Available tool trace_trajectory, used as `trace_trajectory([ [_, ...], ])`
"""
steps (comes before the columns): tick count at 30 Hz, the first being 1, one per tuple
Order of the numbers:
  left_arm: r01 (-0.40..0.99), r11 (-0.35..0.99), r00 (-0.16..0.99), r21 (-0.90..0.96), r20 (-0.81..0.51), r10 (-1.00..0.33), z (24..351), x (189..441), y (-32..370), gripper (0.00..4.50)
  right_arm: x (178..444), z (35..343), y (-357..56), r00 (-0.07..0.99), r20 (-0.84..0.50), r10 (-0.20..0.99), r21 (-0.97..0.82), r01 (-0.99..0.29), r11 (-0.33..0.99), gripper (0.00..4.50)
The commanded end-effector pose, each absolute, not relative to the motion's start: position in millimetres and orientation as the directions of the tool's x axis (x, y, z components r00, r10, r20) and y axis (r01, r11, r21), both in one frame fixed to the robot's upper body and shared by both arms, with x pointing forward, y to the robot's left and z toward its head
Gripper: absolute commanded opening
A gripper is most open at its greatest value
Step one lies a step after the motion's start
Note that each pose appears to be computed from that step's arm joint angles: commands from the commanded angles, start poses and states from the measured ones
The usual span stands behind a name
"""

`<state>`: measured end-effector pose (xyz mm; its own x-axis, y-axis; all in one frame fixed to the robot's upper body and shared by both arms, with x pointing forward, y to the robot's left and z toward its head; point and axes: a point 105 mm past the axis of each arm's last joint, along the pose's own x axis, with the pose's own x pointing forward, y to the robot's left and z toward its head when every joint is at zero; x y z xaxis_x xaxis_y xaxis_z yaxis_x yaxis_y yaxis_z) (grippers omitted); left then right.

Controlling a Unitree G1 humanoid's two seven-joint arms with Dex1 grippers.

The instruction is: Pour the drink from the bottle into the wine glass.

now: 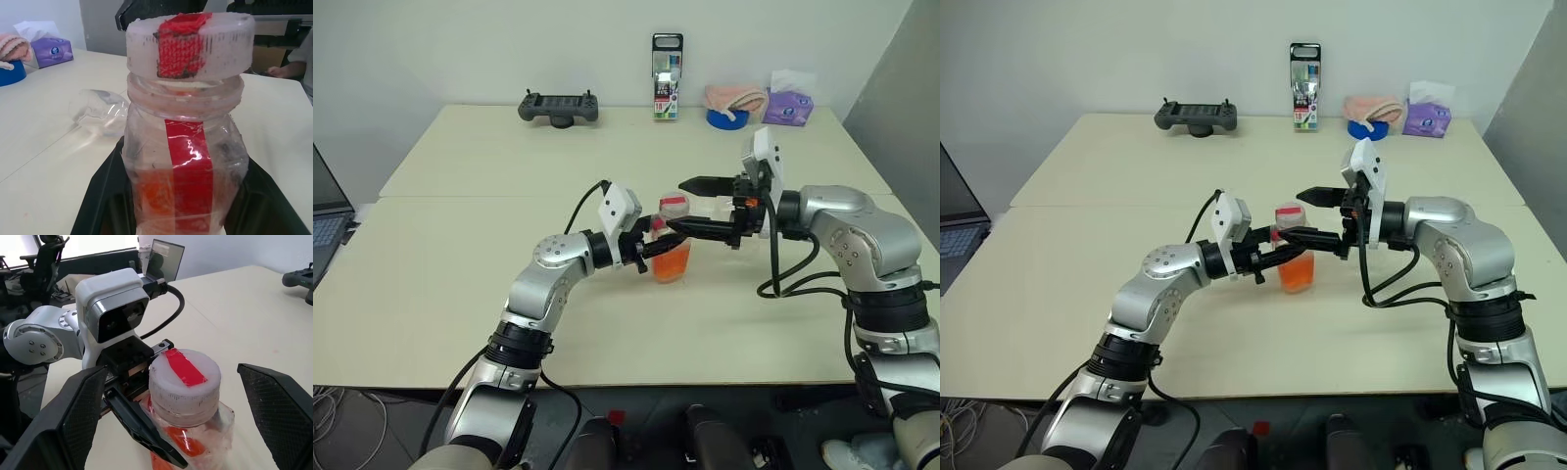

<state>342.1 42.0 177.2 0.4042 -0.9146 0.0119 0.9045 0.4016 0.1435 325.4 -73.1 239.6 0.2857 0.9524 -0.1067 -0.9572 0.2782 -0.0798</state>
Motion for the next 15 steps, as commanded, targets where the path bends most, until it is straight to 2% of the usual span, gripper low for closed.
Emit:
trace_trajectory([
  [1,0.900,0.387,0.381,0.203,0.069,-0.922,197.0,337.7,39.2,1.69,321.0,249.8,-71.0,0.272,-0.087,0.958,-0.092,-0.960,0.264,4.50],
  [10,0.899,0.390,0.385,0.200,0.066,-0.921,195.4,335.6,41.3,1.69,329.3,247.3,-68.3,0.306,-0.114,0.945,-0.109,-0.950,0.294,4.50],
  [13,0.898,0.390,0.385,0.201,0.067,-0.920,195.5,335.8,40.5,1.69,331.0,246.9,-68.4,0.311,-0.116,0.943,-0.117,-0.948,0.298,3.87],
  [15,0.898,0.391,0.385,0.201,0.068,-0.920,195.5,336.2,40.0,1.69,331.8,245.6,-68.6,0.314,-0.124,0.941,-0.127,-0.946,0.299,3.22],
])
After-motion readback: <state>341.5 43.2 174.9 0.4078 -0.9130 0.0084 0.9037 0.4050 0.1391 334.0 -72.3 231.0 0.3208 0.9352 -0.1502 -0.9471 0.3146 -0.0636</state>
